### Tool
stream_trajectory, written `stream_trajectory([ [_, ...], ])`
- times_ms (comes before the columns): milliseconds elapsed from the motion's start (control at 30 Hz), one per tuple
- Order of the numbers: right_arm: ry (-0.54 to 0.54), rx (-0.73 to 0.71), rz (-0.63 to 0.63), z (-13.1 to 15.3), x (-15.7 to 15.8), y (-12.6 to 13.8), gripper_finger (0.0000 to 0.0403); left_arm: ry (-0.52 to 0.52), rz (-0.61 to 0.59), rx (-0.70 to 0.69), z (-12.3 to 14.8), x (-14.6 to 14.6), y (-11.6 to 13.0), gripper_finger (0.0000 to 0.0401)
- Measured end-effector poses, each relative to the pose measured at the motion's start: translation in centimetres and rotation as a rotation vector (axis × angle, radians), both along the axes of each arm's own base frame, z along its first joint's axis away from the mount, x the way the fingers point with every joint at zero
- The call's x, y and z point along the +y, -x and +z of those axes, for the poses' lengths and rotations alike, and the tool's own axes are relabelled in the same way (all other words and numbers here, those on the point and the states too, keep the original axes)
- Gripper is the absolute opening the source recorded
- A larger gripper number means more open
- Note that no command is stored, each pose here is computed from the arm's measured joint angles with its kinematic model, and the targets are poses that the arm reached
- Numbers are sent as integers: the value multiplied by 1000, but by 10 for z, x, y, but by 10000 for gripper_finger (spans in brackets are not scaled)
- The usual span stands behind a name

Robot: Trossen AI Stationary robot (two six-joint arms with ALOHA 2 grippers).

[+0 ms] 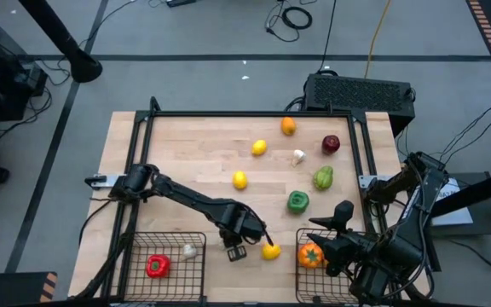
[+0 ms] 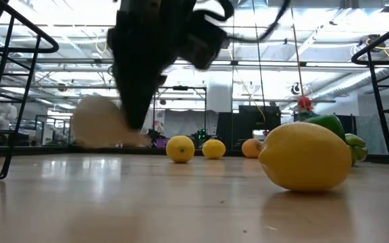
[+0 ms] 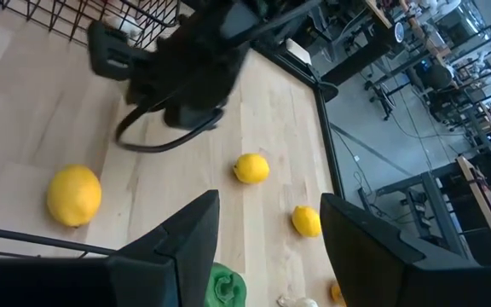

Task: Sort produce into baskets
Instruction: Put the bottom white garlic into the left black wire basket

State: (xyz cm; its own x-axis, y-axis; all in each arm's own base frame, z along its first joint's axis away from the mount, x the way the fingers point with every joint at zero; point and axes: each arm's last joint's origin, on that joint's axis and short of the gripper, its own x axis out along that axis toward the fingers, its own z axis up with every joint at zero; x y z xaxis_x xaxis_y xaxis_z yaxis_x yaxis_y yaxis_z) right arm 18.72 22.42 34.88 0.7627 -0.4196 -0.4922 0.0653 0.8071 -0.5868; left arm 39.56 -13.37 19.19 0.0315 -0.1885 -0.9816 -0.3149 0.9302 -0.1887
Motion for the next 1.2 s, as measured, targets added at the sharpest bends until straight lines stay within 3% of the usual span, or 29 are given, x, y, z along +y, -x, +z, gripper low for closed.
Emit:
stream_trajectory([
  [200, 1, 1, 0, 0, 0, 0, 196, -165, 22, -150, 35, 9, 7, 79],
  [367, 1, 1, 0, 0, 0, 0, 196, -216, 44, -230, 53, 14, 10, 79],
  [833, 2, 1, 0, 0, 0, 0, 196, -173, 1, -387, 77, 6, 11, 79],
  [1200, -3, 2, -1, 0, 0, 0, 196, -15, -23, -528, 142, -30, 63, 79],
])
